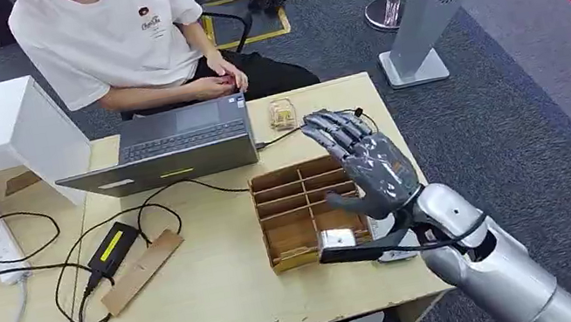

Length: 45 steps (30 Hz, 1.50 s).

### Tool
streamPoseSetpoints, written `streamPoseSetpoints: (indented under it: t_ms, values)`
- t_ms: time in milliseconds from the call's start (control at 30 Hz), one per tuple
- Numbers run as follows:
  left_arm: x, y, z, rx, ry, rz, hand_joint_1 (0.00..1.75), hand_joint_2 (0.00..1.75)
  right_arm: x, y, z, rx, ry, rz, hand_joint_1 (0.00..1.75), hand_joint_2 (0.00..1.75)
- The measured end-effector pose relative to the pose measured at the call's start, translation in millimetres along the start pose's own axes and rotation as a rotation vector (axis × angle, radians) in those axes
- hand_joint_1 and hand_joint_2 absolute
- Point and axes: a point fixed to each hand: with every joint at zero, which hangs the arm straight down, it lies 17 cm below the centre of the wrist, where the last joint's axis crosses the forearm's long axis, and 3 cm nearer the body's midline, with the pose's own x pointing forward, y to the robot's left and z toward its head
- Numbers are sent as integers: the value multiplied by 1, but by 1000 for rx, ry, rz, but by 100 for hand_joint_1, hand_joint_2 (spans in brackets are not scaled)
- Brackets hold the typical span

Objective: Pass the card to the sensor for recognition and then transmit it.

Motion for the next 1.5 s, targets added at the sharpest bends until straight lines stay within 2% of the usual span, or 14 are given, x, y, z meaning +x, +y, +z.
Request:
streamPoseSetpoints:
  t_ms: [367,433,467,600,867,1067,1267,1500]
  values:
    - [-1,-1,0,-1,1,3,0,175,1,3,9,8,-2,-1,0,175]
    - [1,-3,-1,3,4,31,0,175,5,11,31,19,7,-56,0,175]
    - [2,-5,-1,7,2,53,0,175,8,30,55,50,31,-91,0,175]
    - [3,-8,-2,13,3,89,0,175,18,56,86,97,60,-165,0,175]
    - [4,-10,-3,18,2,109,0,175,31,98,123,185,116,-259,0,175]
    - [4,-10,-3,18,3,109,0,175,39,124,127,222,148,-313,0,175]
    - [4,-10,-3,17,3,109,0,175,42,133,127,228,162,-334,0,175]
    - [2,-9,-3,16,4,83,0,175,42,129,102,114,173,-261,0,175]
